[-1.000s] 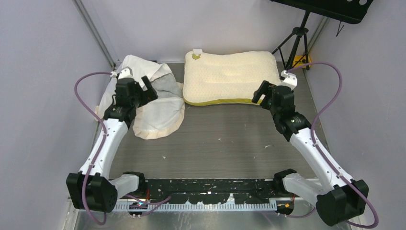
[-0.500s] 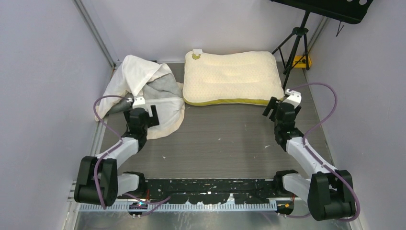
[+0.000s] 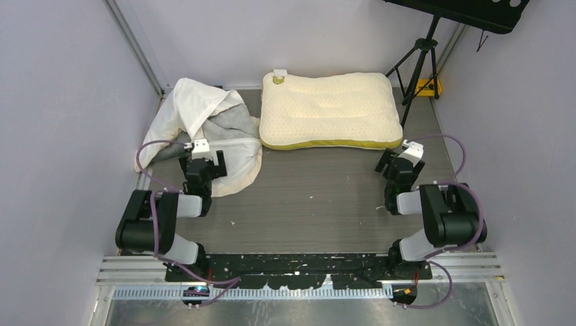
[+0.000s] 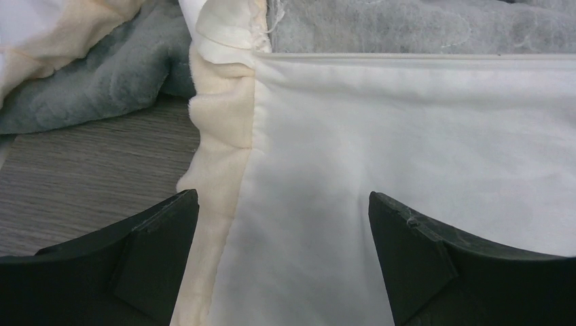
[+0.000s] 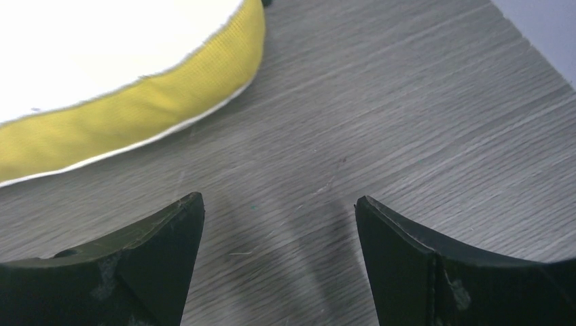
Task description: Remove the pillowcase from the pillow
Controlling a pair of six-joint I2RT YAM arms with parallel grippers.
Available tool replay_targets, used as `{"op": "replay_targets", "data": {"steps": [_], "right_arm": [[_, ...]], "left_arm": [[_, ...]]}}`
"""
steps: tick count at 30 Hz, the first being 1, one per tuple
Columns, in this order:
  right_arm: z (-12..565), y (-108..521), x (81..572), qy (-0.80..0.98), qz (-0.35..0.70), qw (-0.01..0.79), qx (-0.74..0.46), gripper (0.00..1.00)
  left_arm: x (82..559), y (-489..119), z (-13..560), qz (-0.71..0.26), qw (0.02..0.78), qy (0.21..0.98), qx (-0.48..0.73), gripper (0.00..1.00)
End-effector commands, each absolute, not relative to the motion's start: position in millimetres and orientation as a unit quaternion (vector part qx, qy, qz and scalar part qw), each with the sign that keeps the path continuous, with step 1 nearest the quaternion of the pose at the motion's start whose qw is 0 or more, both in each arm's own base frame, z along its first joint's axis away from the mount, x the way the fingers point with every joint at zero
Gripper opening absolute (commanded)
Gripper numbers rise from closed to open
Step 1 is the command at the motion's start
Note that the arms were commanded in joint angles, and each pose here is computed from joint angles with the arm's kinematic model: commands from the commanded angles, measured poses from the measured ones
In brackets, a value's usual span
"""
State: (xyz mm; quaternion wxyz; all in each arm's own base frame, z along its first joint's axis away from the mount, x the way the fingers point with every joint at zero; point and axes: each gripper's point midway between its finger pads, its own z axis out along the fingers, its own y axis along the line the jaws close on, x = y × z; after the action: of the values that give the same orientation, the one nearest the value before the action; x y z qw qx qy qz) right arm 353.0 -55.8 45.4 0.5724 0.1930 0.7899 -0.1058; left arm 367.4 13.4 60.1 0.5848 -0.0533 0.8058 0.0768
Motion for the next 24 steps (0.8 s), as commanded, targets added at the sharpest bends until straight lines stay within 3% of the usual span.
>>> {"op": "replay_targets", "data": {"steps": [1,5,8,11,24], "right_arm": [[71.9,-49.0,381.3,0.764,-0.078,0.616,0.178,0.86],[72.9,-47.0,385.5,0.763,-0.074,0.619,0.173,0.84],[71.3,-47.3,384.6,0.766,-0.076,0.615,0.172,0.75],[71.5,-47.4,384.9,0.765,-0.076,0.616,0.172,0.90],[73.0,-47.7,384.5,0.762,-0.076,0.620,0.173,0.92]], "left_arm": [[380.7,17.8,77.4,0.066,0.634,0.768,-0.061,1.00],[389.6,9.0,77.4,0.050,0.632,0.772,-0.031,1.00],[389.6,7.2,73.2,0.048,0.617,0.785,-0.028,0.99],[390.7,7.4,74.4,0.046,0.622,0.781,-0.032,0.99],[393.8,-8.1,72.2,0.024,0.613,0.790,0.016,1.00]]}}
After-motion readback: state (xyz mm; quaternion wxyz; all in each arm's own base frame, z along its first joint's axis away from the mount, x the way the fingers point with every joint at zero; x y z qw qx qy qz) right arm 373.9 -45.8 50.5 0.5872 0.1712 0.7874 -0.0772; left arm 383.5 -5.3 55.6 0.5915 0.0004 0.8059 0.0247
